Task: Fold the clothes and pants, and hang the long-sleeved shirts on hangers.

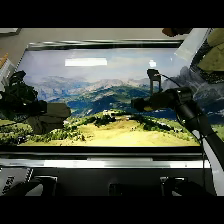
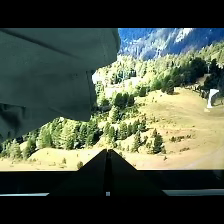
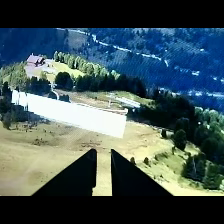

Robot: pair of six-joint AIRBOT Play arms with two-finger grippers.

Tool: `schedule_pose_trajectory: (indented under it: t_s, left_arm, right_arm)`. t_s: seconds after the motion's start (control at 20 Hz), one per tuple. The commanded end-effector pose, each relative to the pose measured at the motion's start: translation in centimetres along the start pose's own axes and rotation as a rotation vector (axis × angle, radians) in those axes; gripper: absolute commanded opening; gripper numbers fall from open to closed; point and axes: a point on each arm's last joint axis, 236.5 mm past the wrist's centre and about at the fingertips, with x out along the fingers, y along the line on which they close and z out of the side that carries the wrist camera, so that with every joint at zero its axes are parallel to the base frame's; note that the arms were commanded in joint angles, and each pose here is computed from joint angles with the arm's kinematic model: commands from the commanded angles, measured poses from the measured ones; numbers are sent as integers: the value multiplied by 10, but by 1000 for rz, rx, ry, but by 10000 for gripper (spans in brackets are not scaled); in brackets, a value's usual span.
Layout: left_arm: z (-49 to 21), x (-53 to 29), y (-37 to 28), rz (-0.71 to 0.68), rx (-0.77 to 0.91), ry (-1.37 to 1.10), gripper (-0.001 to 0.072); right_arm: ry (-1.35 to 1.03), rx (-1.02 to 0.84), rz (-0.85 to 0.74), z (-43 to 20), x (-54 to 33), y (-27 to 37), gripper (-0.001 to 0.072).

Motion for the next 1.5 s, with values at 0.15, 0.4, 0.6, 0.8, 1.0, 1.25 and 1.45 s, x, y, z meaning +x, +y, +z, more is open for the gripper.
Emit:
schedule_pose_trajectory:
  t_s: [0.15, 0.4, 0.6, 0.8, 1.0, 1.25, 1.45]
  left_arm:
    - [0, 1, 0, 1, 0, 1, 19]
    - [0, 1, 0, 1, 1, 2, 19]
    - [0, 1, 0, 1, 0, 1, 19]
    - [0, 1, 0, 1, 0, 1, 19]
    - [0, 1, 0, 1, 0, 1, 18]
    - [1, 2, 0, 0, 0, -2, 19]
    - [4, 1, 1, 2, -1, -14, 97]
  right_arm:
    - [3, -1, -2, -1, 1, 0, 131]
    - [2, -1, -2, -1, 1, 0, 131]
    - [2, -1, -2, -1, 1, 0, 131]
    - [2, -1, -2, -1, 1, 0, 131]
    - [2, -1, -2, -1, 1, 0, 131]
    - [2, -1, -2, -1, 1, 0, 131]
    - [2, -1, -2, -1, 1, 0, 131]
